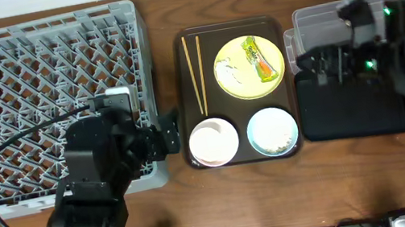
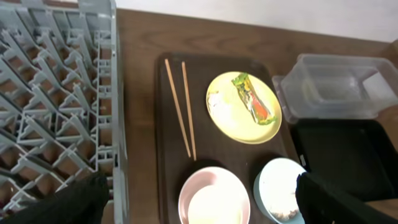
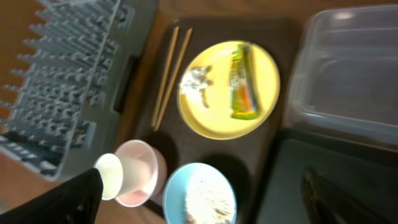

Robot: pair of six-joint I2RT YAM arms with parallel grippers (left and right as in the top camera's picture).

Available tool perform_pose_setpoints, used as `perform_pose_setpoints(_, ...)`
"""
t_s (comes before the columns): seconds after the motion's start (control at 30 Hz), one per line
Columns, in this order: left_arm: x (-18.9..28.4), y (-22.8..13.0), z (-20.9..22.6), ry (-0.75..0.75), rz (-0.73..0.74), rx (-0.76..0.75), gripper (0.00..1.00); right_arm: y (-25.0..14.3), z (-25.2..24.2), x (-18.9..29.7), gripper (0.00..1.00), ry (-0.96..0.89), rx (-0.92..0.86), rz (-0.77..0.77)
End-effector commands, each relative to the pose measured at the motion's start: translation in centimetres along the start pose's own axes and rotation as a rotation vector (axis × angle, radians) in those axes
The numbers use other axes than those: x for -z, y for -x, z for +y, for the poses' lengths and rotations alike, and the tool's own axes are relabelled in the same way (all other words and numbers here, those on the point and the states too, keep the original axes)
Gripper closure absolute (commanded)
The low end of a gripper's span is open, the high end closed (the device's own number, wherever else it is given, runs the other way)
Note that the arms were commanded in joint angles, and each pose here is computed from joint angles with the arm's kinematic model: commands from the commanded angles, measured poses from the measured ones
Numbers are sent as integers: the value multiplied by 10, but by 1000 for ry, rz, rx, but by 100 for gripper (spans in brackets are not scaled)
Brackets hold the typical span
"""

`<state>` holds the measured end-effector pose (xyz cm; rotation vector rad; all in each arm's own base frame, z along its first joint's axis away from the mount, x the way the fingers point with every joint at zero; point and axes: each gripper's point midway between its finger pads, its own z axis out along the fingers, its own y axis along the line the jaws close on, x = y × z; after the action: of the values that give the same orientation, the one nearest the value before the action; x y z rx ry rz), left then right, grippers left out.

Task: Sort waste into correct bins and load items into the dishwasher

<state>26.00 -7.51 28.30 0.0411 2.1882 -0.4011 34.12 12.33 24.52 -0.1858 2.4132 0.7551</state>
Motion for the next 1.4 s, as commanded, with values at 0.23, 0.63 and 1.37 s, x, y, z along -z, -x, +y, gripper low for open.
perform_pose_setpoints(0.23,4,0,-2,-7,8,9,4,-9,-17,-157,35,-338,231,145)
perform_pose_setpoints(0.63,4,0,-2,-7,8,9,4,-34,-89,-257,80,-541,314,152)
perform_pose_setpoints(1.37,4,0,-2,-7,8,9,4,42,-199,-72,83,-731,-773,-310)
